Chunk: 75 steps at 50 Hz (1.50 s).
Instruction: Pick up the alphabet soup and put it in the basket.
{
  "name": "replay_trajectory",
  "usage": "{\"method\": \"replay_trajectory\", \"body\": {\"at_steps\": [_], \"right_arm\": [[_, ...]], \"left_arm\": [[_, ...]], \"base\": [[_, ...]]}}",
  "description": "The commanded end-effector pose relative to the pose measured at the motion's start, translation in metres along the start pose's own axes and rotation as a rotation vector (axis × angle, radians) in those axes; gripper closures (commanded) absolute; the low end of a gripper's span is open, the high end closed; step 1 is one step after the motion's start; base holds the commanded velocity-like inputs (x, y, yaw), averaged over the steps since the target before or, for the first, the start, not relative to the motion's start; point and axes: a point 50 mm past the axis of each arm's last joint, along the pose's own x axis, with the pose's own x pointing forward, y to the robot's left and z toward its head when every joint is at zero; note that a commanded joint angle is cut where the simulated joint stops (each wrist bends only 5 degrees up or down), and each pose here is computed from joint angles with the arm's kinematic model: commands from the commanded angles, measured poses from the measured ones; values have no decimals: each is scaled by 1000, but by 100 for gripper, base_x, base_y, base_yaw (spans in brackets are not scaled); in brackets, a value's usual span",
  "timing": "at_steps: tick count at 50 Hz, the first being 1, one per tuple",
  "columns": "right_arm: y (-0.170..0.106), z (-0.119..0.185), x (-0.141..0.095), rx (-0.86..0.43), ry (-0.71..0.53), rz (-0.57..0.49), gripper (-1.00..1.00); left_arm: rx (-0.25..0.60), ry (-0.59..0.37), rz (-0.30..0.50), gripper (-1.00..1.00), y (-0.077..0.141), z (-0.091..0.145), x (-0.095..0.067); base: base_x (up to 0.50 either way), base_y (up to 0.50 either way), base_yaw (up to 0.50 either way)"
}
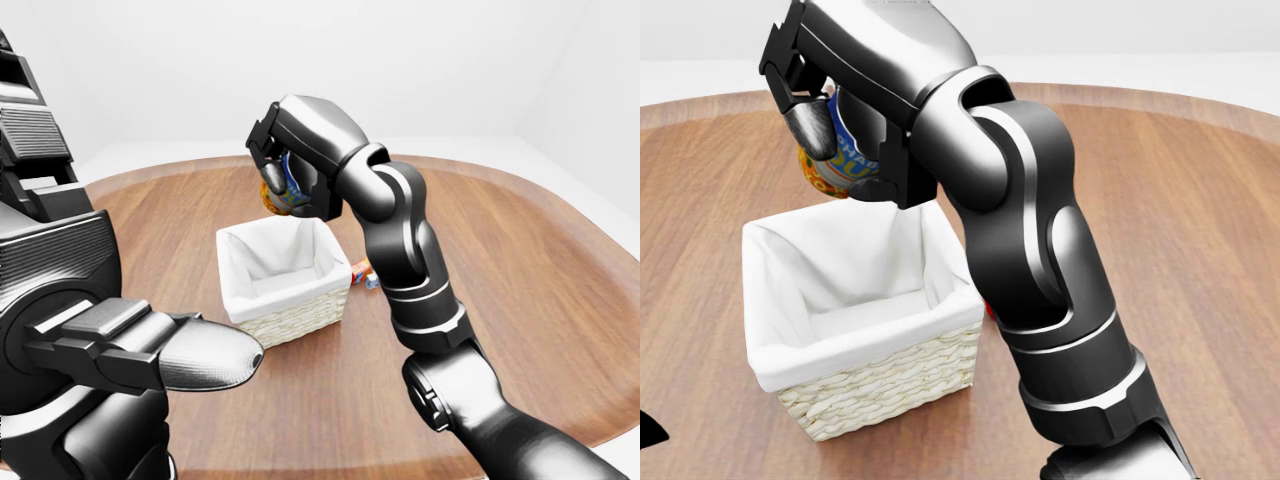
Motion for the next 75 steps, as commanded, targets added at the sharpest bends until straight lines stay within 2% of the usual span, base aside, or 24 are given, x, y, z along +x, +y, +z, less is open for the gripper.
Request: {"method": "replay_trajectory", "body": {"at_steps": [1, 22, 30, 32, 39, 60, 75], "right_arm": [[20, -16, 18, 50, 68, 25, 92], [74, -29, 23, 86, 164, 105, 91], [99, -41, 16, 100, 222, 145, 91], [101, -49, 17, 114, 251, 123, 91], [117, -49, 11, 120, 264, 146, 91], [132, -53, 9, 113, 296, 166, 95], [128, -54, 11, 103, 299, 145, 98]], "left_arm": [[-2, 1, -5, -100, -1, -1, -1], [-9, 7, -6, -100, -2, -1, -1], [-1, 9, -11, -100, -2, -2, -2], [3, 7, -15, -100, -2, -2, -2], [-1, 7, -13, -100, -2, -2, -2], [-28, 30, -2, -100, -2, -2, -1], [-17, 22, -10, -100, -3, -2, -2]], "base": [[0, 0, 0], [0, 0, 0], [0, 0, 0], [0, 0, 0], [0, 0, 0], [0, 0, 0], [0, 0, 0]]}}
